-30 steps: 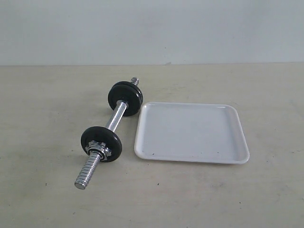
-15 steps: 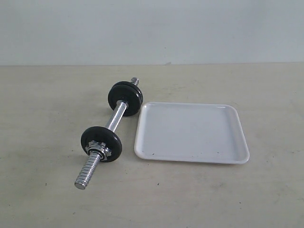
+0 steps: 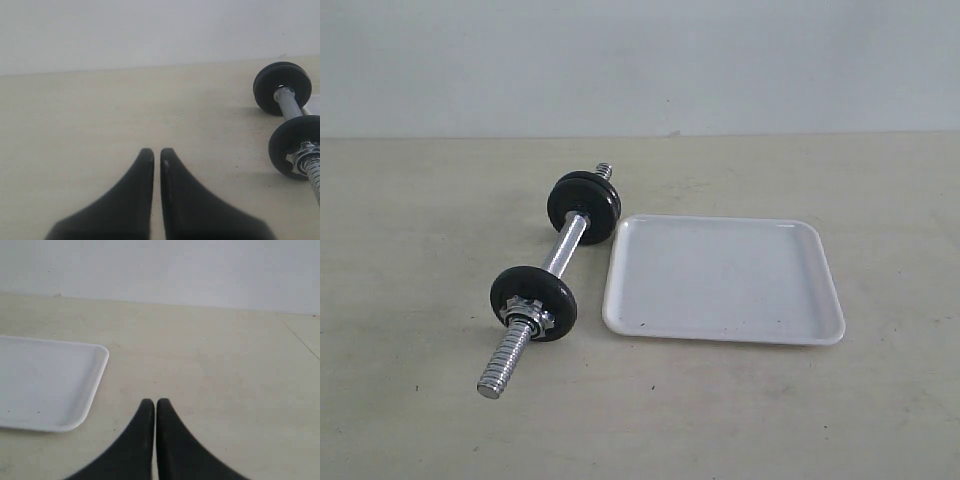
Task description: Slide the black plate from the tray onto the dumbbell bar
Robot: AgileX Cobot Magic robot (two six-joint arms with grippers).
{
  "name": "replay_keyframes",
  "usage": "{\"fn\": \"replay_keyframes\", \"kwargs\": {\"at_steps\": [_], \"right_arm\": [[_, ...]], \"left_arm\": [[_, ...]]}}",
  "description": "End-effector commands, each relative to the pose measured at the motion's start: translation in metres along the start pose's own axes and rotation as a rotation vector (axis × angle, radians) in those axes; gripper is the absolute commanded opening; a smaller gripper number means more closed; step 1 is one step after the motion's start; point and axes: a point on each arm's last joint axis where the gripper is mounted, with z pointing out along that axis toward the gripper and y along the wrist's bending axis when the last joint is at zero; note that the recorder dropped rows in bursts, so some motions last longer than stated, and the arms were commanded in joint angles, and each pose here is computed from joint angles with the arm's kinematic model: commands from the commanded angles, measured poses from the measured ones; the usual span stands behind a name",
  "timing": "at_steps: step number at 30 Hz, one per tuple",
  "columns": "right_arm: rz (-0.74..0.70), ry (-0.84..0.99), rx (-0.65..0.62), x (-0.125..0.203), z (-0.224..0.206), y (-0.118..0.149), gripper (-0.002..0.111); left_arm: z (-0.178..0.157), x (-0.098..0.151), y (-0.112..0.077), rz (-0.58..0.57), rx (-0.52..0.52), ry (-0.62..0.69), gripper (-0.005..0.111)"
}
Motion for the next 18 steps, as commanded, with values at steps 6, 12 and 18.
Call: {"fn": "replay_keyframes", "kwargs": {"at_steps": [6, 12, 18], "right_arm": [[-0.007, -0.002, 0.003, -0.0003, -0.0001, -0.0005, 0.000], [0.000, 0.000, 0.003, -0.0001, -0.0001, -0.0005, 0.000], [0.015, 0.011, -0.001, 0.0010, -0.0001, -0.0001, 0.000]], "left_arm": [[0.0001, 0.0010, -0.0007, -0.006, 0.010, -0.002, 0.004], [0.0001, 0.0010, -0.0007, -0.006, 0.010, -0.002, 0.004], [0.0001, 0.0010, -0.0007, -0.006, 0.010, -0.002, 0.004]]}}
